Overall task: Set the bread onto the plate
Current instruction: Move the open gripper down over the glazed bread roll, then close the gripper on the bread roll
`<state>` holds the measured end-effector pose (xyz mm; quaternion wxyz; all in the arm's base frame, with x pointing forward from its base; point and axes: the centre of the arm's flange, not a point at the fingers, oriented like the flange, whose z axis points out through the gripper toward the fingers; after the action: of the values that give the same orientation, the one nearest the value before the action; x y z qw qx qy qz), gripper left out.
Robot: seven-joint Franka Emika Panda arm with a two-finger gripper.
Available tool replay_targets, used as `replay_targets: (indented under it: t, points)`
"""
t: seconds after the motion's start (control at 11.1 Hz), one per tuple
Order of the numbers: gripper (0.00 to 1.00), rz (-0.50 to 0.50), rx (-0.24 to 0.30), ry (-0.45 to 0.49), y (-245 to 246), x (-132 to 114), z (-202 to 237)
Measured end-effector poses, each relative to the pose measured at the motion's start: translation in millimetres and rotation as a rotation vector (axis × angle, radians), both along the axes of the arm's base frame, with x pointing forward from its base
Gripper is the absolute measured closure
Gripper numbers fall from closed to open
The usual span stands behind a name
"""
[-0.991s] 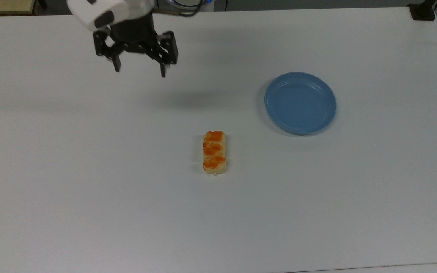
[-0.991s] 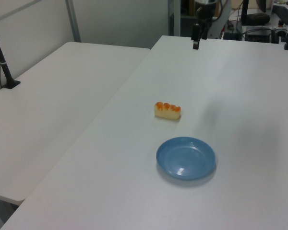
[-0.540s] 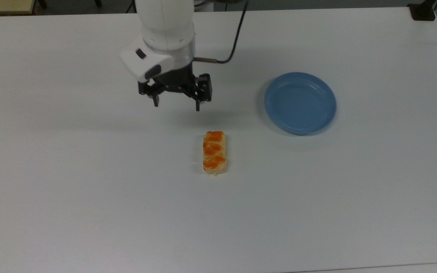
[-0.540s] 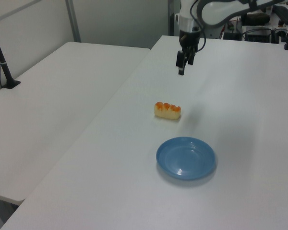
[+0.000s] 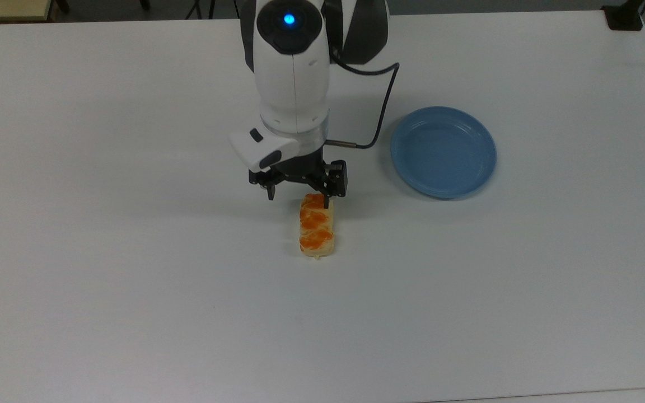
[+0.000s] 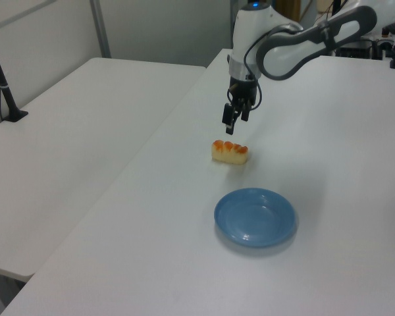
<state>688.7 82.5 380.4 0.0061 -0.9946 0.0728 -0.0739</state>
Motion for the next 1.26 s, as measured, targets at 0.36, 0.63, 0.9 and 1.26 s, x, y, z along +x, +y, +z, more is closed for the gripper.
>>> replay_targets:
  t: [0.36, 0.63, 0.9, 1.26]
  points:
    - [0.01, 0.004, 0.006, -0.020, 9.6, 5.7, -20.3]
    - [0.01, 0.008, 0.004, -0.012, 19.6, 6.8, -39.6]
    - [0.13, 0.040, -0.011, 0.009, 35.4, 4.5, -57.3]
    - [0.63, 0.054, -0.039, 0.004, 33.1, 3.4, -41.8]
